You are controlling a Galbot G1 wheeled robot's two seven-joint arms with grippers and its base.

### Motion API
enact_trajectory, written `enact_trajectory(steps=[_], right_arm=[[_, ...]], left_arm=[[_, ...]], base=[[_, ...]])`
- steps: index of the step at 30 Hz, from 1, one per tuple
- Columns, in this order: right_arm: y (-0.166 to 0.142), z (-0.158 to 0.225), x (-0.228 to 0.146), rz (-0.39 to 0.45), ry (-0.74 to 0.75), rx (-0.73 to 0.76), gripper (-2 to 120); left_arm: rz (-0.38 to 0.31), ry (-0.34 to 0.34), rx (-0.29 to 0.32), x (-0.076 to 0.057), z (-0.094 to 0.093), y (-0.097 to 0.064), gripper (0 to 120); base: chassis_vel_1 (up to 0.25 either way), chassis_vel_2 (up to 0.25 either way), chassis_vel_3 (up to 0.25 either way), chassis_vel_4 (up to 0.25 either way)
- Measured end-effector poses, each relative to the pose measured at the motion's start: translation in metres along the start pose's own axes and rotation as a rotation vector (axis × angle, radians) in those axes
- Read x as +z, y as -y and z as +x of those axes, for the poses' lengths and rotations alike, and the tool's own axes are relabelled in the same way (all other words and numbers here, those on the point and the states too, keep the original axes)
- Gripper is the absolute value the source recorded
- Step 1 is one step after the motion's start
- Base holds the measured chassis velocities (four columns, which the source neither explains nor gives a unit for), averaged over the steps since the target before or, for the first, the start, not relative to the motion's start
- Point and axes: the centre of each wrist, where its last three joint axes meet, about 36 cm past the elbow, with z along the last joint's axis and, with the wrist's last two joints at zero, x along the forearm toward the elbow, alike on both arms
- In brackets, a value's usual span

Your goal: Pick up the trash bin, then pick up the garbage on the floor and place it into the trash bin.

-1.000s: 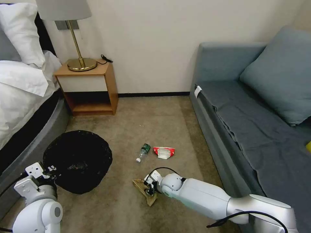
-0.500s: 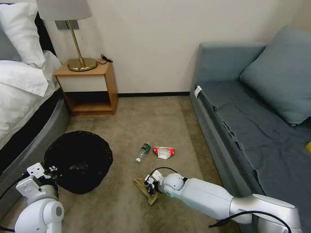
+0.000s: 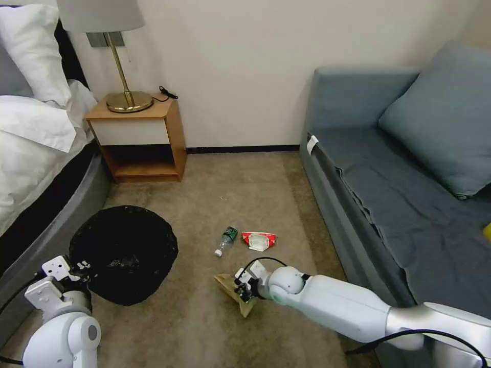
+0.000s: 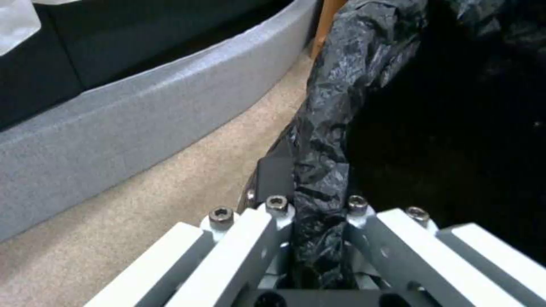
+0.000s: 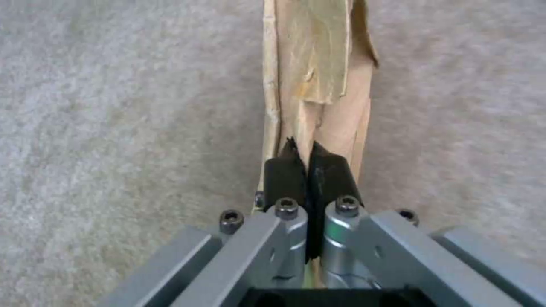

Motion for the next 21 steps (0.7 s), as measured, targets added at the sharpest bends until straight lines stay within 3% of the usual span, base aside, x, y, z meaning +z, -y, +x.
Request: enact_trajectory(steps=[21], right_arm=[[0.014,0.109,-0.044,-0.097,0.27,0.029,0]], left_arm=[[-0.033,-0.028,0.019,0.009,0.007,0.006,2]], base=[[0.0,0.0,0.0,0.0]])
